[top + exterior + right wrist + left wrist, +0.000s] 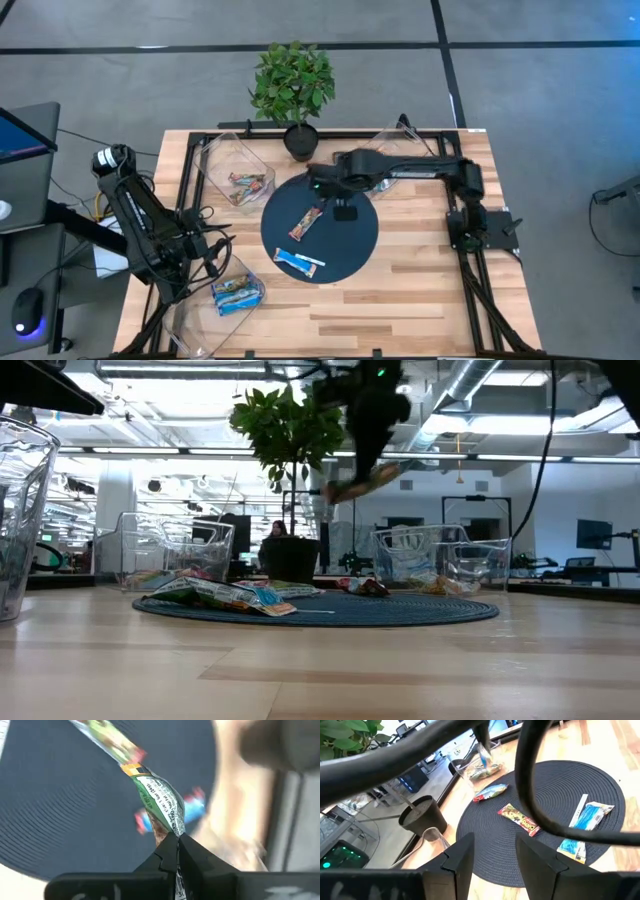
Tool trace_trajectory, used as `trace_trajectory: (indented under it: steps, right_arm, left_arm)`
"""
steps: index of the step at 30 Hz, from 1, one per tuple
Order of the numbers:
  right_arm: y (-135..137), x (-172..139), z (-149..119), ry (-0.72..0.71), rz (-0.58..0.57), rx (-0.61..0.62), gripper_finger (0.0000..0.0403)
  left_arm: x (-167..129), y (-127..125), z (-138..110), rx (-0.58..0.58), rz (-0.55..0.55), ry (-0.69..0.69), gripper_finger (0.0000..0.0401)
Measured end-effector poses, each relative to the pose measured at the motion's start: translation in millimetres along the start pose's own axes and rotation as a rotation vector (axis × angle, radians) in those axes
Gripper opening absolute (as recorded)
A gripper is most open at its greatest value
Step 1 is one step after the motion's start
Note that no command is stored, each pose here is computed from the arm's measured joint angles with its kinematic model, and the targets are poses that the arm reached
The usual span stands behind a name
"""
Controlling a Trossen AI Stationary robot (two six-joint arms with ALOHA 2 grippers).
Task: Pick and place Granola Bars by type
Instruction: Put the yellow granola bar into the top right bin
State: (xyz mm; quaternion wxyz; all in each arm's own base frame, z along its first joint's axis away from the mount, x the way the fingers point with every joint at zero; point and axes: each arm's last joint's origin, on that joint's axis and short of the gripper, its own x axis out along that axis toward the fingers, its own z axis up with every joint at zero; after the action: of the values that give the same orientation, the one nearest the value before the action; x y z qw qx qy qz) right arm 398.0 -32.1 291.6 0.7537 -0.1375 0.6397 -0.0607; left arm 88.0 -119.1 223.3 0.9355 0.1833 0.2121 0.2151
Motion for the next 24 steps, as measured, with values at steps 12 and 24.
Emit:
trace_trajectory:
  steps: [12, 24]
  right_arm:
    - [-52.1, -9.4, -73.9, 0.102, -0.163, 0.302, 0.0000]
    - [-85.2, 45.3, -144.5, 0.144, -0.193, 0.510, 0.0000]
  left_arm:
    - [0.0, -0.6, 0.1, 0.009, -0.003, 0.001, 0.0139]
    - [0.0, -0.1, 1.5, 0.011, 0.010, -0.050, 0.0139]
